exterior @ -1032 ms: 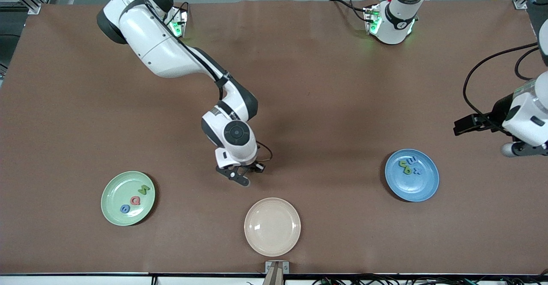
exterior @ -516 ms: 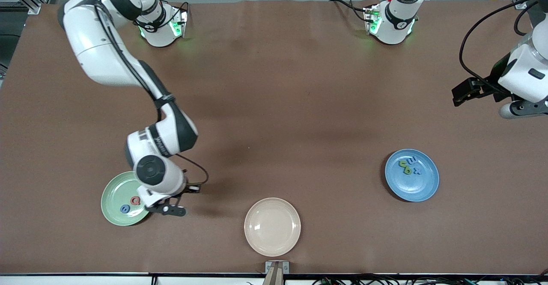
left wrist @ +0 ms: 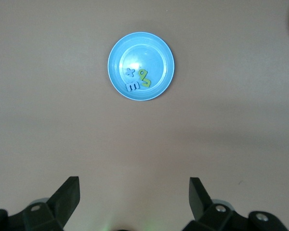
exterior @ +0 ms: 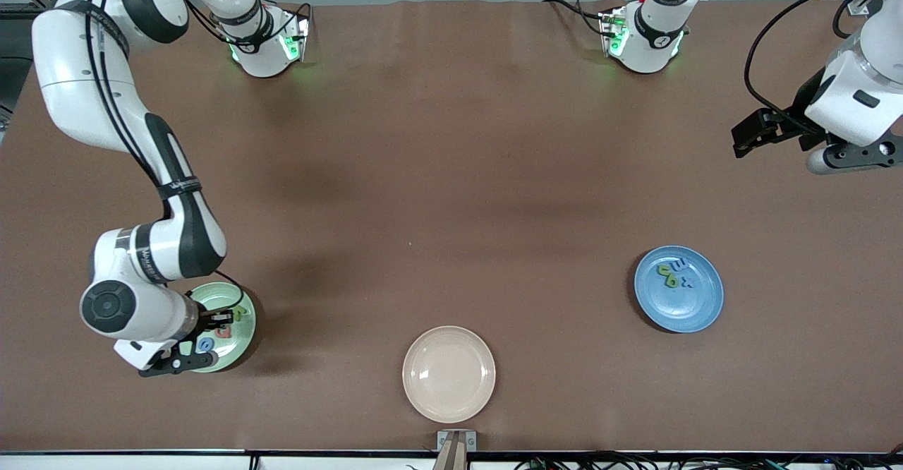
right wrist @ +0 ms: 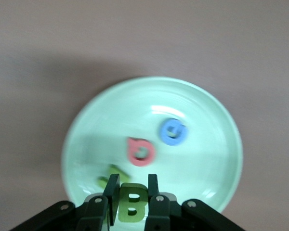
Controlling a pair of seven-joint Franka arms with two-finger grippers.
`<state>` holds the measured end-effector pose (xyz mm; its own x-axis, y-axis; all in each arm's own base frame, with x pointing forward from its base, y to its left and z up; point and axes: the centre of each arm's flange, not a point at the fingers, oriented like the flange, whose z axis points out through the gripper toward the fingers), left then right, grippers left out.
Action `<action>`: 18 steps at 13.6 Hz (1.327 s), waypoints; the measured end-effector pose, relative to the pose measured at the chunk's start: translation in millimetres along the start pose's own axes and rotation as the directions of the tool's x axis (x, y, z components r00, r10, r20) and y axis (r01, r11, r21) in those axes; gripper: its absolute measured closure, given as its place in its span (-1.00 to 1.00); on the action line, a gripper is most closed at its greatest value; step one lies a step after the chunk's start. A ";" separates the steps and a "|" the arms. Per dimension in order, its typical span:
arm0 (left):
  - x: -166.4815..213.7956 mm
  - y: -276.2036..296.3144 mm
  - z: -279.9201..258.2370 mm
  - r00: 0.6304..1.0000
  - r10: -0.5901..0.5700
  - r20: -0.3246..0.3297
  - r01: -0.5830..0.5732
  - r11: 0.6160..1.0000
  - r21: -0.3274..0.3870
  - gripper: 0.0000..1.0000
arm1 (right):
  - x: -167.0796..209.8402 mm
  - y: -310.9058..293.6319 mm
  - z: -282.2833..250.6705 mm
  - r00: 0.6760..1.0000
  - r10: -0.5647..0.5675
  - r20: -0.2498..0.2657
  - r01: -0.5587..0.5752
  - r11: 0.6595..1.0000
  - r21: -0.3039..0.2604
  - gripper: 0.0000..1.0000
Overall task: Sort upper and lower case letters into plates
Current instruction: 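Carry the green B onto the green plate and open the right gripper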
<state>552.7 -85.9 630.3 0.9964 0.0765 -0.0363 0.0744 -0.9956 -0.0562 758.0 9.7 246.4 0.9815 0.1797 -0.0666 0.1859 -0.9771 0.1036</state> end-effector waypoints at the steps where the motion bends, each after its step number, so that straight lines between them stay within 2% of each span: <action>1: -0.9 -0.9 0.2 1.000 -0.002 0.001 0.002 1.000 0.001 -1.00 | -5.3 13.6 8.3 1.000 -0.001 0.016 0.001 1.000 0.003 0.44; 3: -1.1 -7.4 2.0 1.000 -0.016 0.009 0.016 1.000 -0.014 -1.00 | -13.8 29.2 22.6 0.999 0.001 0.040 -0.001 1.000 0.000 0.19; 5: -1.8 -14.7 4.8 0.999 -0.033 0.022 0.034 0.999 -0.039 -1.00 | -14.6 28.9 24.4 0.999 -0.004 0.041 0.004 1.000 0.000 -0.27; 7: -3.7 -16.9 7.5 0.999 -0.038 0.026 0.039 0.998 -0.042 -1.00 | -11.6 22.3 16.6 1.000 -0.013 0.025 0.012 1.000 0.006 -0.62; 8: -5.1 -16.5 8.4 0.999 -0.037 0.025 0.038 0.998 -0.041 -1.00 | -9.4 18.6 6.0 1.000 -0.017 0.008 0.017 1.000 0.007 -0.85; 9: -6.7 -16.0 9.0 0.999 -0.036 0.021 0.037 0.998 -0.041 -1.00 | -7.5 14.0 -8.5 1.000 -0.023 -0.012 0.023 1.000 0.010 -0.99; 14: -11.4 -13.1 6.2 0.999 -0.031 0.009 0.031 0.999 -0.041 -1.00 | -8.7 10.9 -110.1 0.991 -0.027 -0.133 0.024 1.000 -0.018 -1.00; 16: -11.9 -12.5 6.2 1.000 -0.030 0.008 0.030 0.999 -0.041 -1.00 | -20.4 9.1 -162.1 0.988 -0.020 -0.152 0.016 1.000 -0.025 -1.00; 18: -11.9 -12.0 6.4 1.000 -0.029 0.009 0.029 0.999 -0.041 -1.00 | -36.0 -6.4 -208.5 0.989 -0.005 -0.146 0.008 1.000 0.018 -1.00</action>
<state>539.6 -74.5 625.0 0.9934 0.1058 -0.0433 0.1052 -0.9943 -0.0163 731.2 33.3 455.0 0.9767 0.1994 0.0790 0.1927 -0.9776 0.0850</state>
